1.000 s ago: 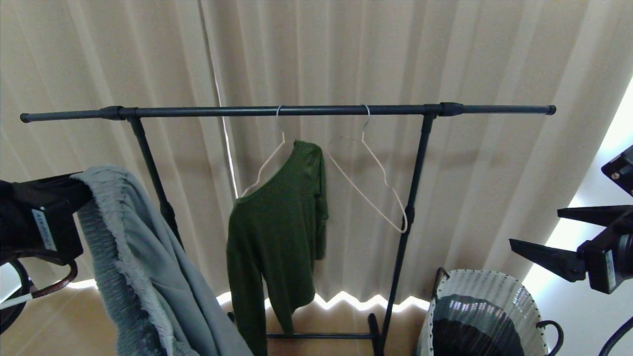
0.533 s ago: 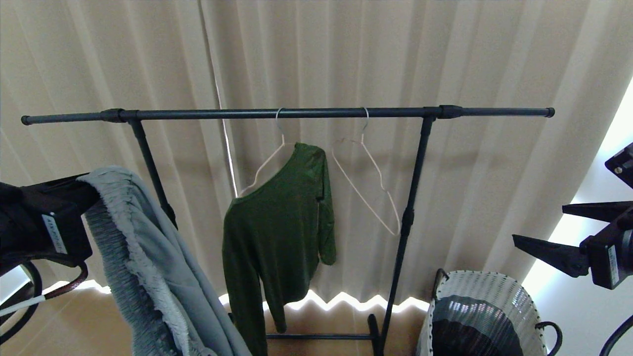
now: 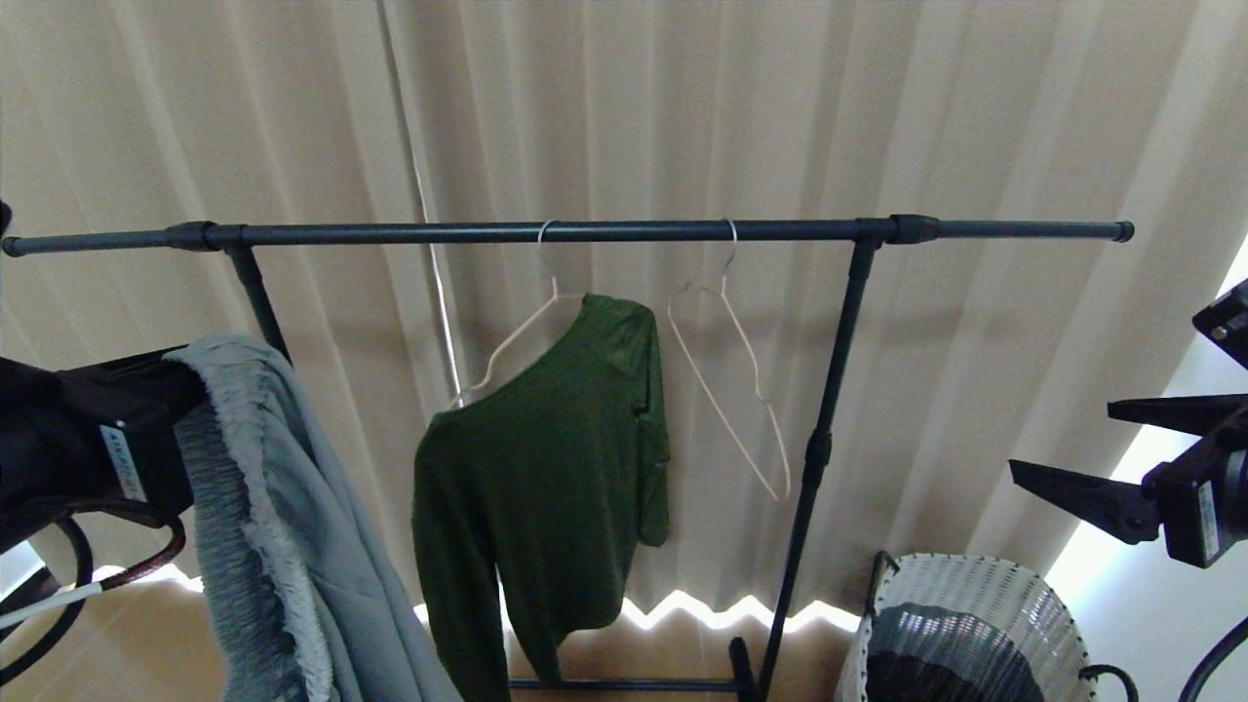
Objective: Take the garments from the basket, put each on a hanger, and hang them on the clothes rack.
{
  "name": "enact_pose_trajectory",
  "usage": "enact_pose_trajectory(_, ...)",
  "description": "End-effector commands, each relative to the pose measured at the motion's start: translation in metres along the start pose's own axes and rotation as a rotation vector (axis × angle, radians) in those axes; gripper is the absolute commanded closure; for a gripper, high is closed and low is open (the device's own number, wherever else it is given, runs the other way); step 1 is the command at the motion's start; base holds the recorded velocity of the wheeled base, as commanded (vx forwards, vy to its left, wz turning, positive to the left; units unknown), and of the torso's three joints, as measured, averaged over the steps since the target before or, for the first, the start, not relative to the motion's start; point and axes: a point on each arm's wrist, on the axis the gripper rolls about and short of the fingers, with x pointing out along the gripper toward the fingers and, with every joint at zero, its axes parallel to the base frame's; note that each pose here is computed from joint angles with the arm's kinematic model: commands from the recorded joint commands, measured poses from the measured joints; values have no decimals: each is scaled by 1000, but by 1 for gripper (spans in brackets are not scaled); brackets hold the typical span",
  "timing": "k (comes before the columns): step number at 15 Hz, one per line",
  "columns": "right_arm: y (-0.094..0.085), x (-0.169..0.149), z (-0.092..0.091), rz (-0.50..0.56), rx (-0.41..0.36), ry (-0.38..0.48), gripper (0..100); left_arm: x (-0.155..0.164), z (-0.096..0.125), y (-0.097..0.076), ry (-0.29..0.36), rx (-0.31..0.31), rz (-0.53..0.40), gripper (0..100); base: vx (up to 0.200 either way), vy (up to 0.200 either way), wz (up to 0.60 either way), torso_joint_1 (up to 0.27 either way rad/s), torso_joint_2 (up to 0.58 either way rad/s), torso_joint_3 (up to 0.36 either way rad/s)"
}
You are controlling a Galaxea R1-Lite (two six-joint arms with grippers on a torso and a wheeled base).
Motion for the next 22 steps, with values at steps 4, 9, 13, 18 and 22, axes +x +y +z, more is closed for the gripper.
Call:
enact_pose_trajectory(4,0,1,-1,1,-1,3,0,6,-4,-3,25,8,-1,100,150,0,0,4,3,2)
enact_pose_trajectory(9,0,2,0,3,-1,3,0,12,-15,-7,61,30,-7,100,0,0,0,0,0,0)
enact_pose_trajectory(13,0,1,0,2,-1,0,0,16,-15,-9,58,32,-7,100,0,100,0,-1,0,0)
enact_pose_trajectory(18,0,1,0,-14,-1,3,0,14,-15,-8,54,30,-7,100,0,200,0,-2,4,4)
enact_pose_trajectory(22,0,1,0,-30,1,5,0,15,-16,-9,59,33,-9,100,0,150,0,3,3,2)
